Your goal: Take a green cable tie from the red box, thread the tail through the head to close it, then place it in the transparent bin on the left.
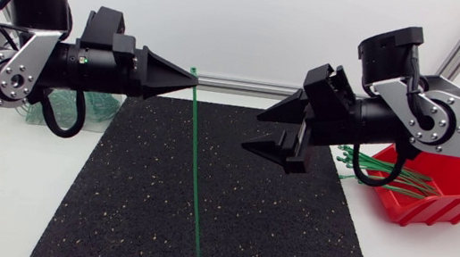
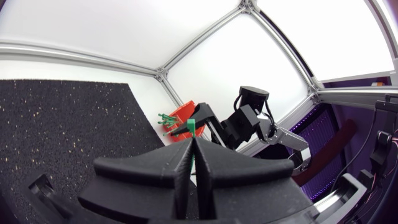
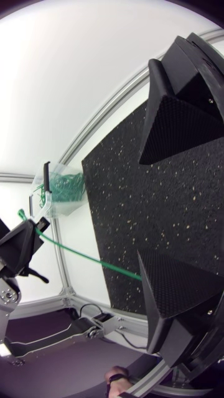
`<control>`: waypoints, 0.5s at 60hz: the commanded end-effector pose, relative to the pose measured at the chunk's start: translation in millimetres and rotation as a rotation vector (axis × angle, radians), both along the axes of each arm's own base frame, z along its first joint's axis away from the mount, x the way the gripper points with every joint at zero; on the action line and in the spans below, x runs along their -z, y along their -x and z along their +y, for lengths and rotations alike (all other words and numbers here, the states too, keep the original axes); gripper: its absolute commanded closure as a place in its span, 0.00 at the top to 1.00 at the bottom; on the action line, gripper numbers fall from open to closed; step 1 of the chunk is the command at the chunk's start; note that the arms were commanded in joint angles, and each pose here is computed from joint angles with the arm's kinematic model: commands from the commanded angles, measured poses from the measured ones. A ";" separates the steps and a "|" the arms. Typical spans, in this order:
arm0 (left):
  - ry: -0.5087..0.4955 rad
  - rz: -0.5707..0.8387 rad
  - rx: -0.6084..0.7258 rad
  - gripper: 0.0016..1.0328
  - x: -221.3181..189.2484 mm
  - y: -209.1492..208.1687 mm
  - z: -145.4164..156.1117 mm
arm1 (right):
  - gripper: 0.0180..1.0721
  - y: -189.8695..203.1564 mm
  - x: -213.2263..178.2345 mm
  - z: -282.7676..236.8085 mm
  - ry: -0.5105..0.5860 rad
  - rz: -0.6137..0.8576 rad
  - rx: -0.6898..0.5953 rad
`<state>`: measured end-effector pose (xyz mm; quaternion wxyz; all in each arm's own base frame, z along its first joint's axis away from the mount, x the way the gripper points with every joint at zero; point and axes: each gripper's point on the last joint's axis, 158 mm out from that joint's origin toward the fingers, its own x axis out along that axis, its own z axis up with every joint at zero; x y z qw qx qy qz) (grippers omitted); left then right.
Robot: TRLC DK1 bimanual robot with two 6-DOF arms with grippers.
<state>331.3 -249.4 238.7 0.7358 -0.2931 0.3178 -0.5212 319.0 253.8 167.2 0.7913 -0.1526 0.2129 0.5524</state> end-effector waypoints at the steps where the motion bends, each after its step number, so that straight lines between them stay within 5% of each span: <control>1: -0.017 -0.026 0.018 0.04 -1.7 -6.1 -0.8 | 0.96 -11.4 17.1 -8.2 0.085 -0.066 0.022; 17: -0.058 0.011 0.046 0.04 13.9 -12.1 3.5 | 0.96 -36.9 44.6 -18.7 0.240 -0.236 0.060; 30: -0.060 0.041 0.070 0.04 21.1 -15.3 2.4 | 0.96 -61.8 47.1 -20.2 0.375 -0.619 -0.031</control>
